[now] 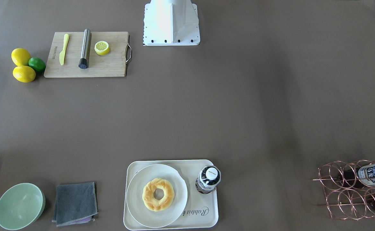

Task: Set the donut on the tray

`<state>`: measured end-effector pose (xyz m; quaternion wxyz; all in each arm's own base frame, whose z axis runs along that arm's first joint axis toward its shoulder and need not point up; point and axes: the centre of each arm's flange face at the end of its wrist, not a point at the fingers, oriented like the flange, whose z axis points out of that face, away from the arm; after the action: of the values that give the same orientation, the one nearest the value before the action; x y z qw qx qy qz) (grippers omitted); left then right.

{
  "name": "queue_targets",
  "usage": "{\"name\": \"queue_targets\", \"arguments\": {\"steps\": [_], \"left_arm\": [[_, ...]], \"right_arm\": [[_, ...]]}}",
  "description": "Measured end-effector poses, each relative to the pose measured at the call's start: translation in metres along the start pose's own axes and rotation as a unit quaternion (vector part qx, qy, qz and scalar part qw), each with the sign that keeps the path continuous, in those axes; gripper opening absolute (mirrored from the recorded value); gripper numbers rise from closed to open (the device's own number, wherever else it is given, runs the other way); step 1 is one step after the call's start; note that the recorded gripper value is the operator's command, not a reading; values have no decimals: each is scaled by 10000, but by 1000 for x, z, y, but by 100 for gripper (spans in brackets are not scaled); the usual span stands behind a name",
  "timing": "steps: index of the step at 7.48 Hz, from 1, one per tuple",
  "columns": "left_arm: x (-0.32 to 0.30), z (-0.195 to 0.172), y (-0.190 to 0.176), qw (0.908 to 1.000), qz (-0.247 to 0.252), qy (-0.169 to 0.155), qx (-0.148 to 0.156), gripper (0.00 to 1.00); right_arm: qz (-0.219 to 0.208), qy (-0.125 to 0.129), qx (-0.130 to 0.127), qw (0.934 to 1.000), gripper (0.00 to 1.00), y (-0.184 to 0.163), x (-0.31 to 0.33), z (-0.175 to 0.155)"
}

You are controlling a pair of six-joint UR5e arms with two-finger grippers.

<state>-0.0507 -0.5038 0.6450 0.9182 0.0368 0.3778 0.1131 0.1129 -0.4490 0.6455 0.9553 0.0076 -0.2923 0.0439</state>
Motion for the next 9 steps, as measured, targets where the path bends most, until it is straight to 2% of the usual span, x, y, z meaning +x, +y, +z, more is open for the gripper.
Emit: {"name": "queue_targets", "arguments": {"steps": [9], "left_arm": [[-7, 5, 11, 9999, -102, 23, -46, 99]], "right_arm": [[83, 11, -44, 10000, 100, 4, 3, 4]]}}
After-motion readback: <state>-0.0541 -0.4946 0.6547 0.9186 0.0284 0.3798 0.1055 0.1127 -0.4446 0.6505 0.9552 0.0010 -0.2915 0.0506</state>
